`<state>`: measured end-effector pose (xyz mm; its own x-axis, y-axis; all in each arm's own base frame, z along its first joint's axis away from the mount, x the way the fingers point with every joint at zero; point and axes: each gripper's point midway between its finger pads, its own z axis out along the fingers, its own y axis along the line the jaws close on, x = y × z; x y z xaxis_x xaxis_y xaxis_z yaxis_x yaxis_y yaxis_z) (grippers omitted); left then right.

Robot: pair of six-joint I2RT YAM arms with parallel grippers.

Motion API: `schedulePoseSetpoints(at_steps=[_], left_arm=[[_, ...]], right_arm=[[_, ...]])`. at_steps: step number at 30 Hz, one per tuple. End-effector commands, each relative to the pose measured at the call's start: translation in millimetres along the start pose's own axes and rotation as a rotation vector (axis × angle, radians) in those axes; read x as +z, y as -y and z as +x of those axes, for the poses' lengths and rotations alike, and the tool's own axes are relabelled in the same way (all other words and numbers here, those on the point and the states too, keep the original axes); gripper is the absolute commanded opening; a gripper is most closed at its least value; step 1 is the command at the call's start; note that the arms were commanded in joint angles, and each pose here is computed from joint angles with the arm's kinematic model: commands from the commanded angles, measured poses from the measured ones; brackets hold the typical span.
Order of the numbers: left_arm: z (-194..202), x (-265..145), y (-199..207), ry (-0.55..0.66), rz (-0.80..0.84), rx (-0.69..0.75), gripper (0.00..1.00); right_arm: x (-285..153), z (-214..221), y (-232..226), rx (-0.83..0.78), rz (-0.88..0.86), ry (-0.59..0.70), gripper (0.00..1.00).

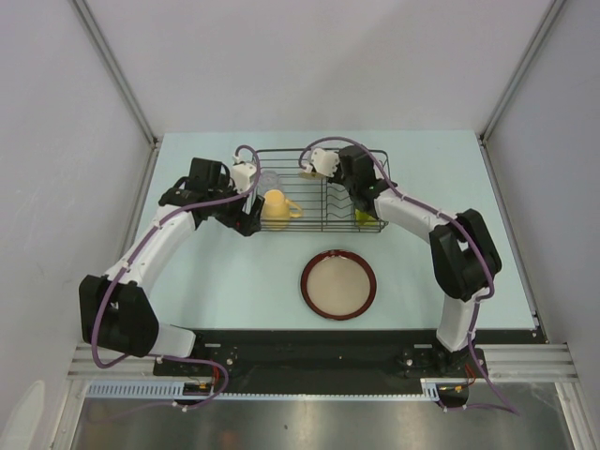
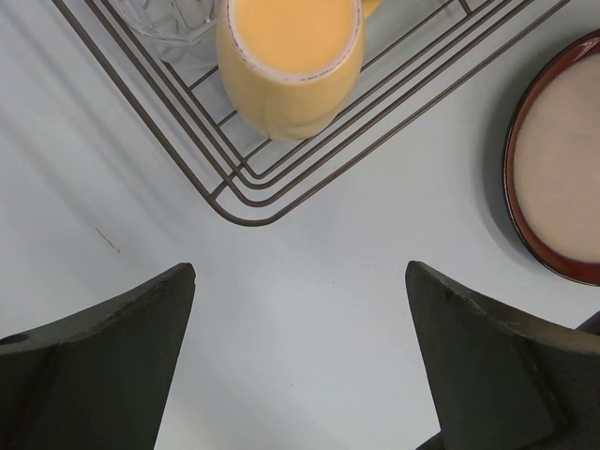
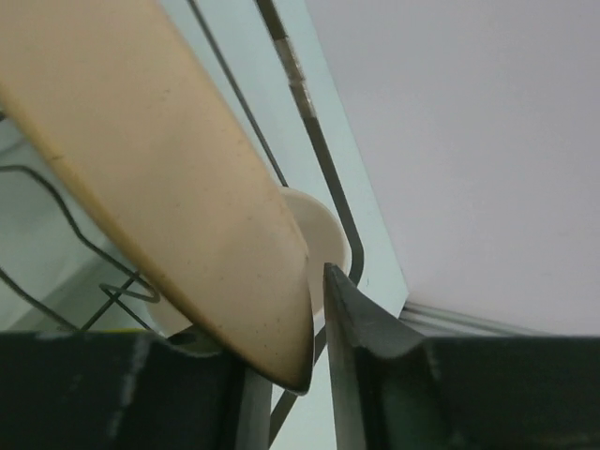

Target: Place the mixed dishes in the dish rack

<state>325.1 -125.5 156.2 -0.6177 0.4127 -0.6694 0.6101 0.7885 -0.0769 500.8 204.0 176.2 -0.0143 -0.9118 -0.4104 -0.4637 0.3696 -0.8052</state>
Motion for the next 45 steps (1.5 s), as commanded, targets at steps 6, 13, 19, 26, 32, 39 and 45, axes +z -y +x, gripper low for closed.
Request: schedulePoseSetpoints(at_steps=[6, 13, 19, 26, 32, 39, 45], left_arm=[[-19, -13, -2, 0.067, -0.015, 0.003, 1.0], [-18, -16, 0, 0.068, -0.011, -0.001, 1.0], [-15, -17, -1, 0.065, -0.018, 0.004, 1.0], [-18, -20, 0, 0.076, -0.021, 0.005, 1.0], [-25, -29, 1, 0.096, -0.025, 0.014, 1.0], [-27, -43, 1, 0.101, -0.042, 0.073, 1.0], [-15, -54, 7, 0.023, 0.0, 0.193, 1.0]], right_arm=[[-4, -7, 85, 0.286, 0.294, -0.018, 0.49], [6, -13, 102, 0.329, 0.354, -0.031, 0.5], [4, -11, 101, 0.324, 0.373, -0.045, 0.5], [-34, -17, 122, 0.396, 0.448, -0.056, 0.5], [-104, -32, 148, 0.542, 0.438, -0.023, 0.54], [-177, -21, 120, 0.779, 0.301, -0.028, 0.56], [-233, 12, -9, 1.24, -0.133, -0.14, 0.5]])
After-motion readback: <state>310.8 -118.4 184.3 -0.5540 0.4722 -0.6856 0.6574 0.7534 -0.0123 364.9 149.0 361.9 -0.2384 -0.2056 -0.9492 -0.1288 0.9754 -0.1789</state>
